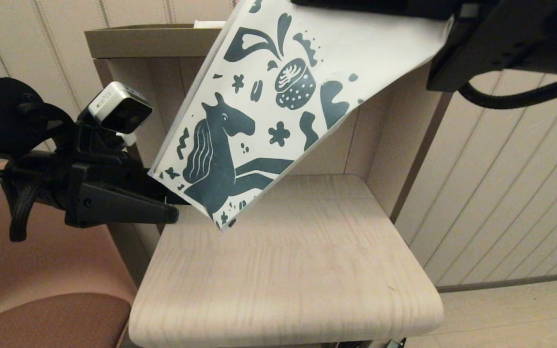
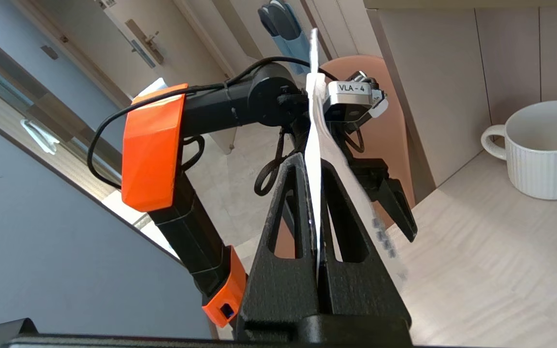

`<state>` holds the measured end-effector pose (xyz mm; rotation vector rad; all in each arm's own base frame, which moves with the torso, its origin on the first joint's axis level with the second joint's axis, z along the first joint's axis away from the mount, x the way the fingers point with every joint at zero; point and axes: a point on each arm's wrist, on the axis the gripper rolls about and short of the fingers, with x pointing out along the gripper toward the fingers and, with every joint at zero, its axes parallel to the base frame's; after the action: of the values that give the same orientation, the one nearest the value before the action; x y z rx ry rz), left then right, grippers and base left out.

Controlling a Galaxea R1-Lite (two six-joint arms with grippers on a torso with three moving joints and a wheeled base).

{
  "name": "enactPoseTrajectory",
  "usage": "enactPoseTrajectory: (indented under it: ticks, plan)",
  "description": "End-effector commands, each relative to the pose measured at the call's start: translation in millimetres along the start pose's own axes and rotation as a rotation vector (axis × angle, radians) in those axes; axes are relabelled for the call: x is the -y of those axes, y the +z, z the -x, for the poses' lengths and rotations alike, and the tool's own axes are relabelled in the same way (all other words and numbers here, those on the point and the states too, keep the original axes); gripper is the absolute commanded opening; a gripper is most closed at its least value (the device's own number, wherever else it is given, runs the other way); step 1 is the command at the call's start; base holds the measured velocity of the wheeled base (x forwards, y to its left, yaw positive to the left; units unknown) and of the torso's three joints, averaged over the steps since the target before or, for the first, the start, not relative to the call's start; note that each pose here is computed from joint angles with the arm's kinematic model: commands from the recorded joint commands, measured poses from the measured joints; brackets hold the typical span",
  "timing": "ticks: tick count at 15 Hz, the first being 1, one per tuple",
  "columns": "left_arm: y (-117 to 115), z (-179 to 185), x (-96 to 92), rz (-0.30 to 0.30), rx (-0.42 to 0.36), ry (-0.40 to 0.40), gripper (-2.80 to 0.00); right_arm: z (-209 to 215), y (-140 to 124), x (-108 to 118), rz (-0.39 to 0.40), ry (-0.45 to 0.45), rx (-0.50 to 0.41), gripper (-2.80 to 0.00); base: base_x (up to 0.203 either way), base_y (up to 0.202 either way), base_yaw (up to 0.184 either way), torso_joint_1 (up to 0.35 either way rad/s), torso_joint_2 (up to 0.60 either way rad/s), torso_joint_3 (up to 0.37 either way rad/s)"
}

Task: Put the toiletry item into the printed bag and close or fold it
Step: Hand it to the other hand

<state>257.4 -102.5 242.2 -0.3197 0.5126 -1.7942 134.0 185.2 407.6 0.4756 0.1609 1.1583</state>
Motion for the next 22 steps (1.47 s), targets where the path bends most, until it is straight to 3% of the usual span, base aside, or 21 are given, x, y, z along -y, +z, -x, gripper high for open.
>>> enactPoseTrajectory:
  ticks: [1, 14, 15, 22]
  plan:
    - [-0.5, -1.3, 0.9, 0.002, 0.012, -0.019, 0.00, 0.1, 1.3, -0.3, -0.002, 0.002, 0.004, -2.80, 0.000, 0.000, 0.000, 0.000, 0.00, 0.000]
    - [1.2, -3.3, 2.2, -0.006, 0.008, -0.026, 0.00, -11.2, -7.7, 0.6, -0.061, 0.012, -0.035, -2.80, 0.000, 0.000, 0.000, 0.000, 0.00, 0.000]
    - [1.0, -3.2, 2.7, -0.006, 0.008, -0.026, -2.78, -11.7, -8.0, 0.9, -0.061, 0.011, -0.037, -2.80, 0.000, 0.000, 0.000, 0.000, 0.00, 0.000]
    - [1.3, -5.1, 2.7, -0.011, 0.005, -0.032, -2.80, -13.5, -9.2, 1.0, -0.056, 0.014, -0.041, -2.80, 0.000, 0.000, 0.000, 0.000, 0.00, 0.000]
